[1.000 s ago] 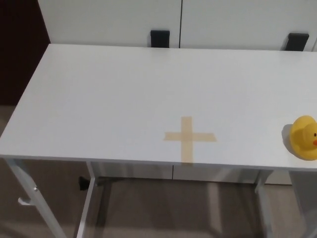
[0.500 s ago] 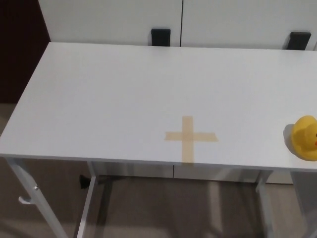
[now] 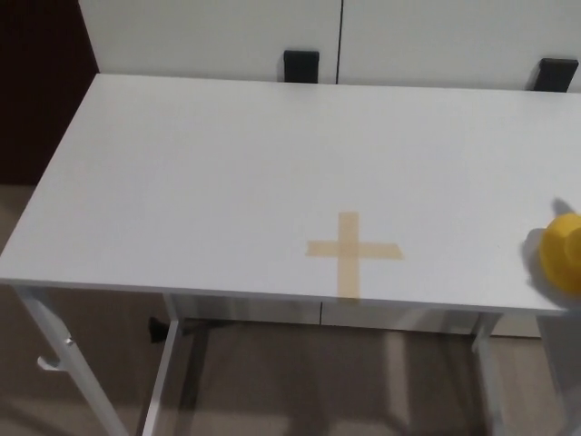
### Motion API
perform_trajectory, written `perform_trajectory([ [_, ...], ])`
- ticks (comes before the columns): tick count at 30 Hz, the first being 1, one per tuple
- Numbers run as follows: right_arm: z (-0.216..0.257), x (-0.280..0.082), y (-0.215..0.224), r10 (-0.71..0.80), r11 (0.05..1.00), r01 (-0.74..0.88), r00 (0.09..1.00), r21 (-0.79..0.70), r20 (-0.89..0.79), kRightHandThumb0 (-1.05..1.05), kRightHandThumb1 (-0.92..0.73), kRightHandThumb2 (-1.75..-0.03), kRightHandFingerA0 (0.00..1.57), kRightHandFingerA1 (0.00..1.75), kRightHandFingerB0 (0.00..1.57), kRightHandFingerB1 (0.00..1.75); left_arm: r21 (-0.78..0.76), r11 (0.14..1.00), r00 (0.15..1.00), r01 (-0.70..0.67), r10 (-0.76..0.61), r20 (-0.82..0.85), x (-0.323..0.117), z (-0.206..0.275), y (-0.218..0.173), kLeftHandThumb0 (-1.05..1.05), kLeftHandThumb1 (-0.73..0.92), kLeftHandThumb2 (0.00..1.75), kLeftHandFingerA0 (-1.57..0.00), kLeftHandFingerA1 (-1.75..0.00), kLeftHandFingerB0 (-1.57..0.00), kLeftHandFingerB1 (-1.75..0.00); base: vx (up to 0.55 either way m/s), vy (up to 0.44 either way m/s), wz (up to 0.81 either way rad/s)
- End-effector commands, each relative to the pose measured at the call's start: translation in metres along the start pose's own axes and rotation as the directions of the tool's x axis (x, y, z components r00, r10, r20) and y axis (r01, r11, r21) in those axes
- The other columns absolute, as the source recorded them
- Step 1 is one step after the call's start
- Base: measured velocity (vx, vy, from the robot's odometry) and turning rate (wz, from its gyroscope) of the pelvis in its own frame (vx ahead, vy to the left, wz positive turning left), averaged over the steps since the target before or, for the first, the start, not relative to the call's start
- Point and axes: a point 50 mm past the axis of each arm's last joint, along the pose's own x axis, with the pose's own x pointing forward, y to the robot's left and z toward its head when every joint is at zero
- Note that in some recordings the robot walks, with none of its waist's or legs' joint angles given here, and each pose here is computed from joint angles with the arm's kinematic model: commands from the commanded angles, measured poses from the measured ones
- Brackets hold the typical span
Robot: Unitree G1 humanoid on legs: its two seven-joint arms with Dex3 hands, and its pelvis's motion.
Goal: The robot uses its right hand to push the yellow duck toy to the center of the white desk.
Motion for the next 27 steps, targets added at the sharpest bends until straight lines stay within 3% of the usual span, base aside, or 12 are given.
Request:
perform_trajectory([
  [1, -0.012, 0.002, 0.016, 0.04, 0.999, -0.042, 0.997, -0.029, -0.063, -0.89, -0.92, -0.79, 0.08, 0.36, 0.16, 0.33, -0.008, 1.0, 1.0, -0.009, 0.009, 0.012, 0.0, 0.003, 0.004, 0.52, -0.26, 1.75, -1.25, -1.08, -1.26, -1.08, 0.0, 0.0, 0.0],
  [2, -0.016, 0.001, 0.02, 0.047, 0.998, -0.05, 0.996, -0.041, -0.079, -0.89, -0.92, -0.79, 0.08, 0.36, 0.16, 0.33, -0.007, 1.0, 1.0, -0.007, 0.007, 0.014, 0.0, 0.003, 0.004, 0.52, -0.26, 1.75, -1.25, -1.08, -1.26, -1.08, 0.0, 0.0, 0.0],
  [3, -0.02, 0.0, 0.022, 0.051, 0.997, -0.055, 0.995, -0.053, -0.083, -0.37, -0.48, -1.12, 0.0, 0.5, 0.0, 0.49, -0.008, 1.0, 1.0, -0.007, 0.007, 0.015, 0.0, 0.003, 0.004, 0.56, -0.27, 1.75, -1.27, -1.08, -1.29, -1.09, 0.0, 0.0, 0.0],
  [5, -0.024, -0.002, 0.023, 0.054, 0.996, -0.06, 0.995, -0.067, -0.083, -0.37, -0.48, -1.12, 0.0, 0.5, 0.0, 0.49, -0.01, 1.0, 1.0, -0.007, 0.007, 0.016, 0.0, 0.002, 0.004, 0.56, -0.27, 1.75, -1.27, -1.08, -1.29, -1.09, 0.0, 0.0, 0.0],
  [6, -0.029, -0.003, 0.026, 0.074, 0.994, -0.081, 0.992, -0.071, -0.107, -0.78, -0.77, -1.2, 0.02, 0.44, 0.0, 0.29, -0.006, 1.0, 1.0, -0.003, 0.004, 0.024, 0.0, 0.005, 0.004, 0.54, -0.24, 1.75, -1.26, -1.08, -1.3, -1.08, 0.0, 0.0, 0.0],
  [8, -0.031, -0.004, 0.027, 0.083, 0.994, -0.091, 0.99, -0.066, -0.117, -0.9, -0.85, -1.21, 0.09, 0.44, 0.0, 0.19, -0.001, 1.0, 1.0, -0.002, 0.002, 0.026, 0.0, 0.005, 0.004, 0.52, -0.25, 1.75, -1.23, -1.08, -1.27, -1.07, 0.0, 0.0, 0.0],
  [10, -0.032, -0.004, 0.029, 0.092, 0.993, -0.099, 0.988, -0.058, -0.124, -0.9, -0.85, -1.21, 0.09, 0.44, 0.0, 0.19, 0.004, 1.0, 1.0, 0.0, 0.0, 0.026, 0.0, 0.005, 0.004, 0.52, -0.25, 1.75, -1.23, -1.08, -1.27, -1.07, 0.0, 0.0, 0.0],
  [11, -0.033, -0.003, 0.03, 0.09, 0.994, -0.098, 0.988, -0.057, -0.127, -0.74, -0.74, -1.16, 0.1, 0.49, 0.0, 0.35, 0.002, 1.0, 1.0, -0.002, 0.002, 0.024, 0.001, 0.005, 0.003, 0.54, -0.29, 1.75, -1.23, -1.08, -1.23, -1.09, 0.0, 0.0, 0.0],
  [14, -0.034, -0.003, 0.035, 0.094, 0.992, -0.104, 0.985, -0.066, -0.144, -0.83, -0.81, -1.15, 0.1, 0.45, 0.06, 0.36, 0.0, 1.0, 1.0, -0.002, 0.002, 0.031, 0.001, 0.006, 0.003, 0.62, -0.34, 1.75, -1.24, -1.08, -1.32, -1.07, 0.0, 0.0, 0.0],
  [15, -0.034, -0.003, 0.038, 0.097, 0.992, -0.109, 0.984, -0.071, -0.148, -0.87, -0.92, -0.78, 0.17, 0.35, 0.09, 0.27, 0.004, 1.0, 0.999, -0.002, 0.002, 0.032, 0.001, 0.007, 0.003, 0.65, -0.27, 1.75, -1.23, -1.07, -1.3, -1.07, 0.0, 0.0, 0.0],
  [23, -0.035, -0.002, 0.045, 0.107, 0.991, -0.118, 0.98, -0.061, -0.165, -0.87, -0.92, -0.79, 0.19, 0.37, 0.1, 0.26, 0.001, 1.0, 0.999, 0.002, -0.002, 0.044, 0.002, 0.012, 0.001, 0.61, -0.26, 1.75, -1.18, -1.09, -1.24, -1.09, 0.0, 0.0, 0.0],
  [27, -0.042, -0.005, 0.048, 0.094, 0.99, -0.111, 0.979, -0.089, -0.179, -0.82, -0.92, -0.79, 0.2, 0.4, 0.09, 0.28, 0.002, 1.0, 0.999, 0.01, -0.01, 0.045, 0.003, 0.015, -0.001, 0.53, -0.26, 1.75, -1.26, -1.08, -1.25, -1.06, 0.0, 0.0, 0.0],
])
